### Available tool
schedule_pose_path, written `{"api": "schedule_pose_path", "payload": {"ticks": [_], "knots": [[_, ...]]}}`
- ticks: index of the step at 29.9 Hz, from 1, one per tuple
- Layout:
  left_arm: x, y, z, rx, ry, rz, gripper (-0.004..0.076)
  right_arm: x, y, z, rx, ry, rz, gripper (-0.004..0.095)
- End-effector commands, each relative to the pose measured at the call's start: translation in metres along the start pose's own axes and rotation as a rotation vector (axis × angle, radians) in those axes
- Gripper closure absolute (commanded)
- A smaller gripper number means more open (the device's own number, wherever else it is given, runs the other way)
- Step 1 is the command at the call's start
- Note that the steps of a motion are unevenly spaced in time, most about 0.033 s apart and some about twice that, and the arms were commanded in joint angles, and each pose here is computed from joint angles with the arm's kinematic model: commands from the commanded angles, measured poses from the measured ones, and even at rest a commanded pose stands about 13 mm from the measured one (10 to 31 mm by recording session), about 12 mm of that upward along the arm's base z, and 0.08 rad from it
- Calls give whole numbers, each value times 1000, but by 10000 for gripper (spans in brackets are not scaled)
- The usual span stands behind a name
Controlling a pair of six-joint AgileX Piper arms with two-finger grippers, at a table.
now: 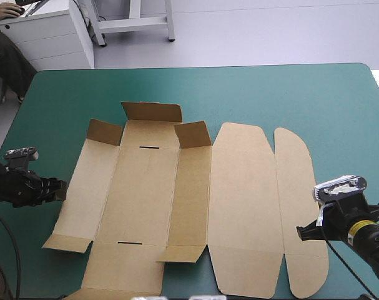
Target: Fold the box
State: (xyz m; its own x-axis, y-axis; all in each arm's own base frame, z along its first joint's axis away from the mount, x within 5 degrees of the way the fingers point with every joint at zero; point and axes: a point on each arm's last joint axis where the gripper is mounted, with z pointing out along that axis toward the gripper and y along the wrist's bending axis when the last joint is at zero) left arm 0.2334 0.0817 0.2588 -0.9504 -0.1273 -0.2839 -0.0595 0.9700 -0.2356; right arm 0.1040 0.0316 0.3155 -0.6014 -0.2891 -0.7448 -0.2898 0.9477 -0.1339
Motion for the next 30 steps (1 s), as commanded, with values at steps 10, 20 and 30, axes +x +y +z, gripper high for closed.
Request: {"api": "schedule_pose_path", "payload": {"ticks": [10,20,30], "knots": [[0,-14,-9,-4,28,-48,181,-6,-3,-5,22,-29,-25,928],[5,-21,-8,84,98,-86,69,-6,-4,-6,25,-25,-48,928],[-1,-27,12,286,180,-114,69,-6,-4,-6,26,-19,-47,928]]}}
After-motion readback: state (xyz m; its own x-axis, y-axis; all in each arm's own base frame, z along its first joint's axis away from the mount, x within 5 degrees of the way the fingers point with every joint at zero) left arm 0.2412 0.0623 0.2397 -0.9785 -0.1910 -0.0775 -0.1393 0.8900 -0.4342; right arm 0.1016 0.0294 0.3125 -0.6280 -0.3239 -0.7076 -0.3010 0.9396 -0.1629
